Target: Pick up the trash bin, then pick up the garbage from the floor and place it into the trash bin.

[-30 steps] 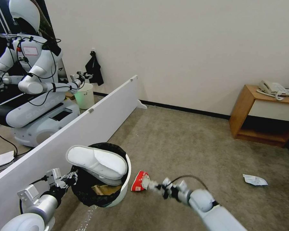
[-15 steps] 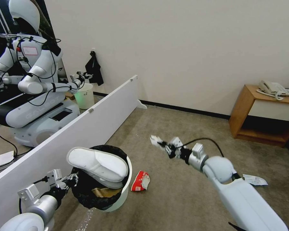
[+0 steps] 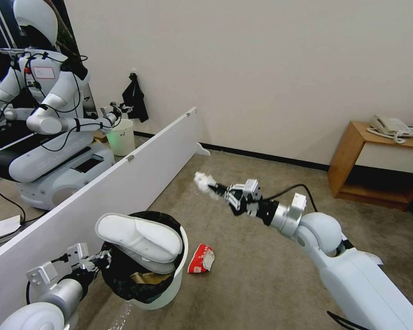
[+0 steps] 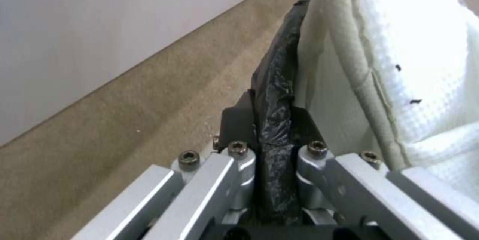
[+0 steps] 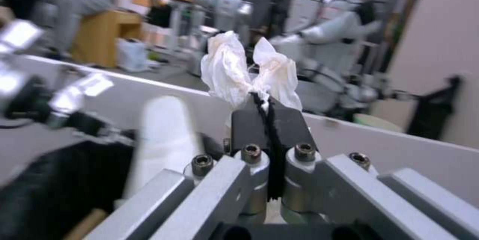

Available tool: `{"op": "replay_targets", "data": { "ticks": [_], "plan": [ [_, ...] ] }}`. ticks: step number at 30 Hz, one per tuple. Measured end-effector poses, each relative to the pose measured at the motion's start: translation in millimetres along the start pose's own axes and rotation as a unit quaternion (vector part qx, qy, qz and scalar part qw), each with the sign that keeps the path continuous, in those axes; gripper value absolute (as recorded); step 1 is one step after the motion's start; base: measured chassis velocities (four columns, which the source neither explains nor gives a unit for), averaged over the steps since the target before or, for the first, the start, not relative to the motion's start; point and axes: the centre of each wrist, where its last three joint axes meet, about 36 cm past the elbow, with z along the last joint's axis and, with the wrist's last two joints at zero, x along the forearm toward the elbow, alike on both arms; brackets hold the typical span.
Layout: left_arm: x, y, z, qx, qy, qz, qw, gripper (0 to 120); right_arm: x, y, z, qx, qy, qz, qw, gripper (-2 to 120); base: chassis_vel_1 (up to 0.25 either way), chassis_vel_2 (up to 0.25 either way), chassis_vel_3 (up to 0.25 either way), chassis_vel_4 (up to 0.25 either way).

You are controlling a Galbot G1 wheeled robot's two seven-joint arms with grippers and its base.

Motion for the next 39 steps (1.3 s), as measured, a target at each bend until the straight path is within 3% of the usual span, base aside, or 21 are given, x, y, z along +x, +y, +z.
{"op": "replay_targets", "data": {
  "ticks": [10, 18, 39],
  "plan": [
    [-0.3, 1.2, -0.2, 0.001, 0.002, 0.003, 1.0000, 4, -44.8, 22.1, 7.4, -0.031, -0.010, -0.116, 0.993, 0, 0.000, 0.000, 0.000, 0.000],
    [-2.4, 0.6, 2.2, 0.003, 0.004, 0.007, 1.0000, 4, -68.6, 40.6, 25.3, -0.048, 0.013, -0.165, 0.985, 0, 0.000, 0.000, 0.000, 0.000],
    [-4.6, -0.4, 3.2, -0.003, 0.008, 0.014, 0.9999, 4, -100.5, 57.0, 55.5, -0.082, 0.028, -0.173, 0.981, 0, 0.000, 0.000, 0.000, 0.000]
  ]
}}
